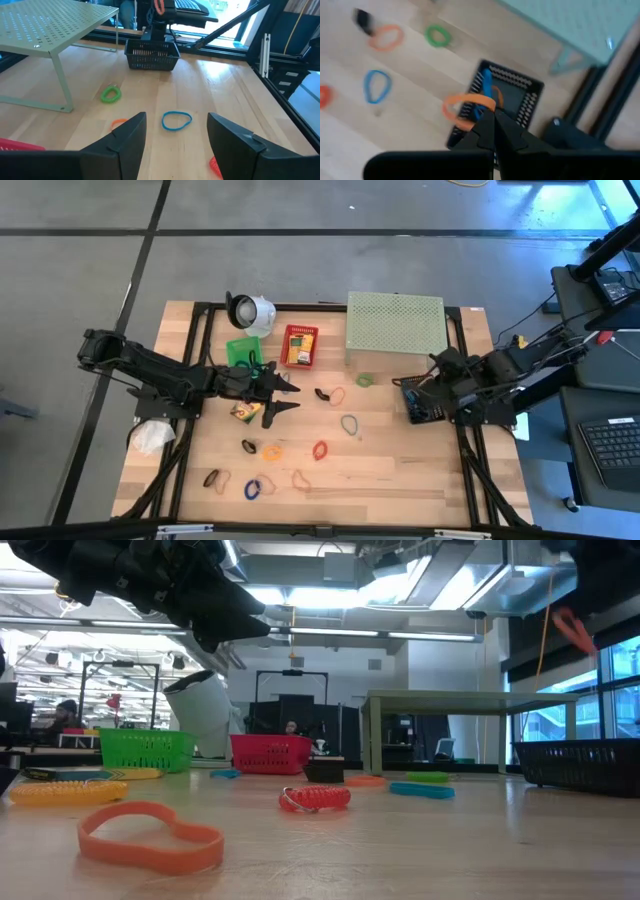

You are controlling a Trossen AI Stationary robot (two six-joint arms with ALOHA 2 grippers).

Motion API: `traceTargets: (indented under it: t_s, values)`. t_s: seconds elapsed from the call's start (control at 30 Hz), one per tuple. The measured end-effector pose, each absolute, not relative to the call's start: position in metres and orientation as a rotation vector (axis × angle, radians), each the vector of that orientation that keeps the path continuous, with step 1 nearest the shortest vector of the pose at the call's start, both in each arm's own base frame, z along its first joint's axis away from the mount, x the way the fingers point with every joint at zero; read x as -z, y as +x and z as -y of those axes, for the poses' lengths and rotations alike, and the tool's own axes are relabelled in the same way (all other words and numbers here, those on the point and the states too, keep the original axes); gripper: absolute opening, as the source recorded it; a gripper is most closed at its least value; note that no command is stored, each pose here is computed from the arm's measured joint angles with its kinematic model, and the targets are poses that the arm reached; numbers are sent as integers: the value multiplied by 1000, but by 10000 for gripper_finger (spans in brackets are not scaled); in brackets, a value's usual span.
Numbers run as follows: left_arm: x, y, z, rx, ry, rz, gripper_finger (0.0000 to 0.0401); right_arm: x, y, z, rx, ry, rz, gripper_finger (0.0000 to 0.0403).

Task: Pick & Place Office Desk Supplies
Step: Put the orange rubber band into the black basket

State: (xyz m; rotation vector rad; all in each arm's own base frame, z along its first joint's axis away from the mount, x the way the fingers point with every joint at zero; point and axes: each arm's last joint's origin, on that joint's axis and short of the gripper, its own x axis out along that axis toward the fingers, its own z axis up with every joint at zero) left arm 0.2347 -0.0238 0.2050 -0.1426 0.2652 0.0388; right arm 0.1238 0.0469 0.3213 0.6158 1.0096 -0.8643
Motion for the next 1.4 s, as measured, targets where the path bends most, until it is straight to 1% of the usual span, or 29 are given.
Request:
traceTargets:
  t_s: [0.17,0.4,0.53,0.83,1.03,1.3,1.4]
  values:
    - [-205,235,24,-38,-137,-265,203,-289,119,-46,917,653,-1090,0]
    - [-205,235,24,-38,-136,-265,203,-236,125,-52,874,728,-1147,0]
    - [-205,235,24,-38,-136,-265,203,-219,125,-53,876,744,-1158,0]
    - [-205,235,24,-41,-135,-265,203,-218,129,-51,883,746,-1142,0]
    - [-205,235,24,-42,-135,-265,203,-218,131,-48,872,757,-1177,0]
    - [-205,235,24,-42,-135,-265,203,-217,133,-44,828,760,-1232,1]
    - [-205,235,24,-42,-135,-265,203,-218,137,-44,770,759,-1235,9]
